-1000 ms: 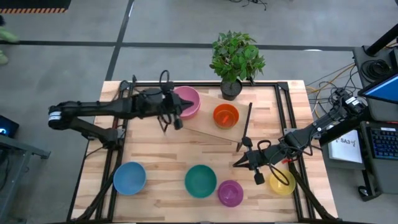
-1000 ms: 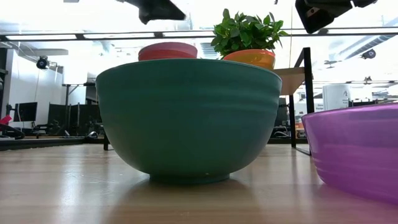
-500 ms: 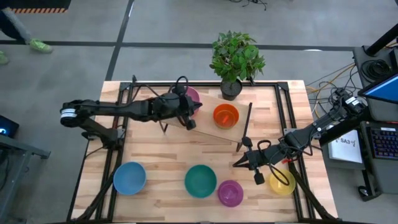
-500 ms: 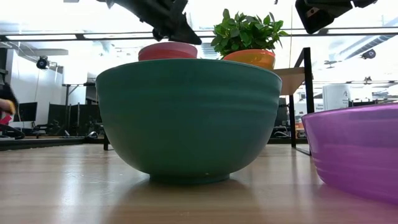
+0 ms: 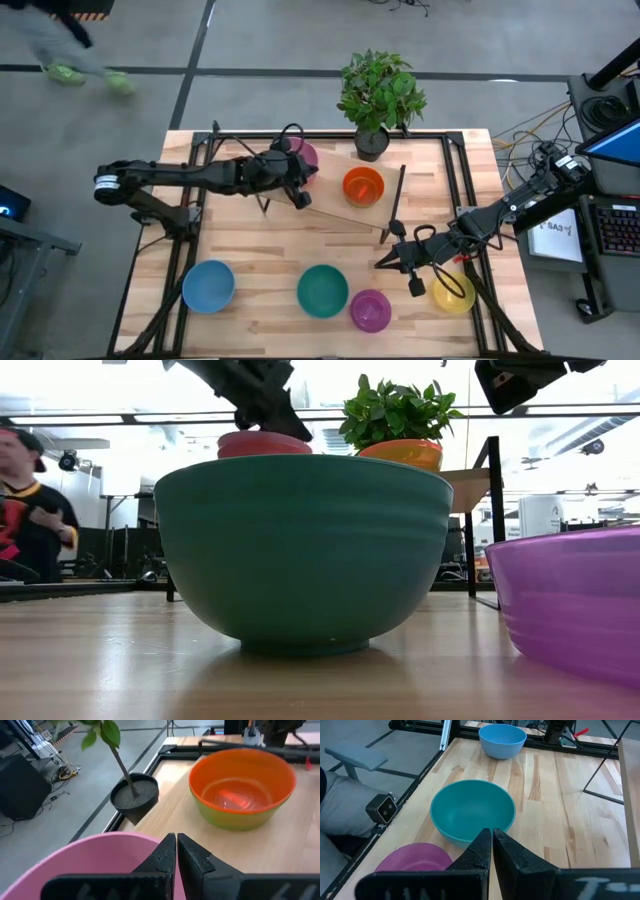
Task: Place and stack bowls onto a shelf
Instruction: Stack the pink bowl on top of the orange bowl on the shelf, then stack the violet bowl on top of the light orange bowl on the shelf
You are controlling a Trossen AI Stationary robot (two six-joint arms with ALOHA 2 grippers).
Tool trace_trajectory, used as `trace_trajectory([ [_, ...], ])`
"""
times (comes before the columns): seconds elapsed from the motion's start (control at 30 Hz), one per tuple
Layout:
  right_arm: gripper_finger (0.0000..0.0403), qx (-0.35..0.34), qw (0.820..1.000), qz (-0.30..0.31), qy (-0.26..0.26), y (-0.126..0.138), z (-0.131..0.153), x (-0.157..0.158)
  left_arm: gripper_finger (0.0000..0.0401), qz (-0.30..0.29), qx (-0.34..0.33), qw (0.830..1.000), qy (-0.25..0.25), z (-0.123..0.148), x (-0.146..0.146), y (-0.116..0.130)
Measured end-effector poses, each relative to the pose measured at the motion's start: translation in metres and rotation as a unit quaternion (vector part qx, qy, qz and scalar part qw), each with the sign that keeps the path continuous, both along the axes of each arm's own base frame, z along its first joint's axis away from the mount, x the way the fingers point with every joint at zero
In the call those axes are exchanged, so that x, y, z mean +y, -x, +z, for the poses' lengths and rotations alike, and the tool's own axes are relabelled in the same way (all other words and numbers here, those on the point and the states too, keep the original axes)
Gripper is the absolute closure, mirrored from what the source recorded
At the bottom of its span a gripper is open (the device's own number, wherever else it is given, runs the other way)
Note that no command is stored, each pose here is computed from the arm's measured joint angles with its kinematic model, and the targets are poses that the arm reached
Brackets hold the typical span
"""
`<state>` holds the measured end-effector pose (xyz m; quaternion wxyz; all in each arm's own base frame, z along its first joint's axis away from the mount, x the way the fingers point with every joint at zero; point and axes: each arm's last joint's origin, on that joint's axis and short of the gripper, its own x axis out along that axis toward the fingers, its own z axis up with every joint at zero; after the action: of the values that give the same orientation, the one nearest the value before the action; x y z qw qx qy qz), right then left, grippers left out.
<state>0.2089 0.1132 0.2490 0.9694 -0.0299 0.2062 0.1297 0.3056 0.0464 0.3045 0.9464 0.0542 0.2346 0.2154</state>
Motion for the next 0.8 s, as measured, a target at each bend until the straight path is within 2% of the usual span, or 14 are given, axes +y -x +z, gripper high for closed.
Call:
trace_trajectory([
  [0.17,0.0394,0.0,1.0,-0.005,-0.002,0.0,0.0,0.0,0.0401,-0.019,-0.03,0.999,0.0,0.018,-0.01,0.012],
  [0.43,0.0394,0.002,0.995,-0.082,-0.049,-0.004,-0.002,-0.001,0.0401,-0.09,-0.077,0.993,0.009,0.047,-0.052,0.048],
  [0.67,0.0394,0.011,0.99,-0.103,-0.099,-0.021,-0.004,0.009,0.0401,-0.174,-0.075,0.982,0.025,0.042,-0.094,0.071],
  [0.8,0.0394,0.035,0.987,-0.105,-0.113,-0.035,0.004,0.018,0.0401,-0.169,-0.064,0.984,0.012,0.028,-0.105,0.083],
])
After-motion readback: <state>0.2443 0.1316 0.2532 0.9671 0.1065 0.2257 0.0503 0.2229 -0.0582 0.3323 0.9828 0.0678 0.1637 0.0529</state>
